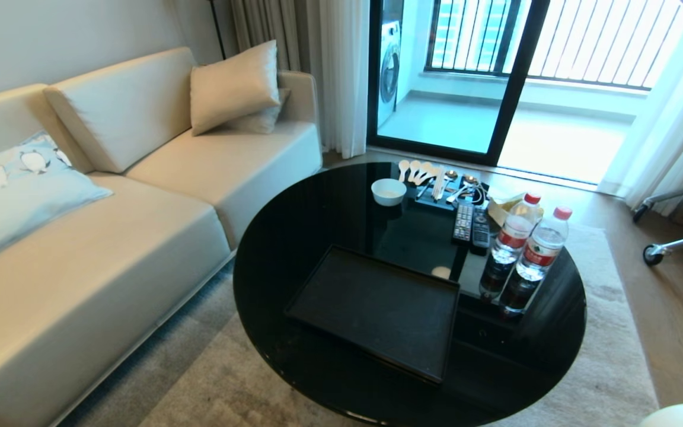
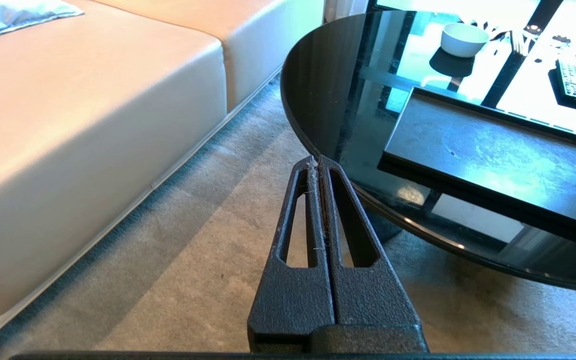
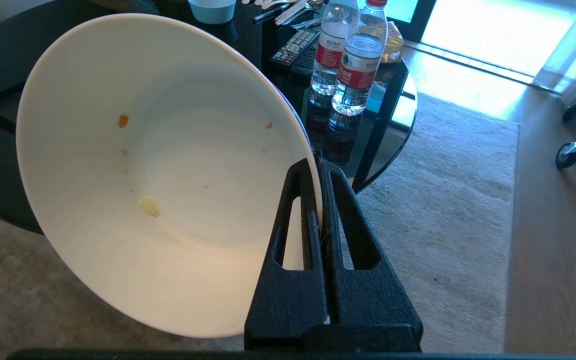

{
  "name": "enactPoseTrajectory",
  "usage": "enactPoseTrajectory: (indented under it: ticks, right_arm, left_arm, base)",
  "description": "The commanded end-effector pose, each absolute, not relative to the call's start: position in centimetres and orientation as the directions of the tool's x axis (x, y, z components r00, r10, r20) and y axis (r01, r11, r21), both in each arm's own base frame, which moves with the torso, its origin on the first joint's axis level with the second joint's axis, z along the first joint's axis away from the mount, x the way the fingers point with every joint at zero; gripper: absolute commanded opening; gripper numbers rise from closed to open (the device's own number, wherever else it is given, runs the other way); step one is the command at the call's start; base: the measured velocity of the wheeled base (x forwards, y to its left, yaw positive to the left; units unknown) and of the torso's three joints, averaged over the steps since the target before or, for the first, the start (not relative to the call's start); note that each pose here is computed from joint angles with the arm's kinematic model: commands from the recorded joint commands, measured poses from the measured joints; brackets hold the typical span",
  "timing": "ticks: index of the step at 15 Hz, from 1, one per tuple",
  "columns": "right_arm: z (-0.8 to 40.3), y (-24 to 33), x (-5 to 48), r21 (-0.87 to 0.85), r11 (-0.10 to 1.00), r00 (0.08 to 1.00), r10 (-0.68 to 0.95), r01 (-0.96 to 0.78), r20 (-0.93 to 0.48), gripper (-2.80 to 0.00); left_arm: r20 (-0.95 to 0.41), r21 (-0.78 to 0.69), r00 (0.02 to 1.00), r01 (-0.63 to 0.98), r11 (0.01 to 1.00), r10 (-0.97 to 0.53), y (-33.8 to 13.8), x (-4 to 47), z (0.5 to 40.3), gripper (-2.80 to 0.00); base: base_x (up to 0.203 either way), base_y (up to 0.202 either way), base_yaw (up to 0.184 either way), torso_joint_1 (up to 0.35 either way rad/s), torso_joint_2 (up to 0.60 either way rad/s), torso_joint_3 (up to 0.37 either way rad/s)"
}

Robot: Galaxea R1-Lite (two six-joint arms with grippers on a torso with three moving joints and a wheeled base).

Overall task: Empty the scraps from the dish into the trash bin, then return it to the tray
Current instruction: Put the bowl back to the table

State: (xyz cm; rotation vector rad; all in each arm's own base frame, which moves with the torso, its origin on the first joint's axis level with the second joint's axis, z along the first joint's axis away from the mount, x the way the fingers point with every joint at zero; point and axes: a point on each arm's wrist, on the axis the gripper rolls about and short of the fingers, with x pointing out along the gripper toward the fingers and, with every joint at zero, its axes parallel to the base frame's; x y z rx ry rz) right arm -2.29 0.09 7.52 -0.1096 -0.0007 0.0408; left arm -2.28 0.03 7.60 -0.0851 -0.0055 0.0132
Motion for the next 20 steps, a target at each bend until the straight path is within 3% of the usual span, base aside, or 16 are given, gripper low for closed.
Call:
enactPoseTrajectory:
  ticks: [1,7,11,20]
  right_arm:
    - [7.5,0.1,-2.3,-0.109,0.993,0.999,0.043,-0.043,-0.003,-2.80]
    - [10.4,0.2,-3.1,-0.116,0.988,0.993,0.108,-0.103,0.040,-2.80]
    - [14.8,0.3,-1.5,-0.139,0.977,0.986,0.155,-0.162,-0.058,-2.80]
    - [21.0,1.6,10.9,-0.200,0.917,0.909,0.272,-0.345,-0.316,-2.80]
  left_arm:
    - [0.006,-0.086,1.000,-0.013,0.996,0.014,0.0,-2.3,7.6,-2.80]
    - [0.006,-0.086,1.000,-0.013,0.996,0.014,0.0,-2.3,7.6,-2.80]
    - [0.006,-0.086,1.000,-0.013,0.996,0.014,0.0,-2.3,7.6,-2.80]
    - [0.006,-0.086,1.000,-0.013,0.996,0.014,0.0,-2.3,7.6,-2.80]
  base:
    - [0.000,0.000,0.000,0.000,0.00,0.000]
    - [0.000,0.000,0.000,0.000,0.00,0.000]
    - [0.000,0.000,0.000,0.000,0.00,0.000]
    - [0.000,0.000,0.000,0.000,0.00,0.000]
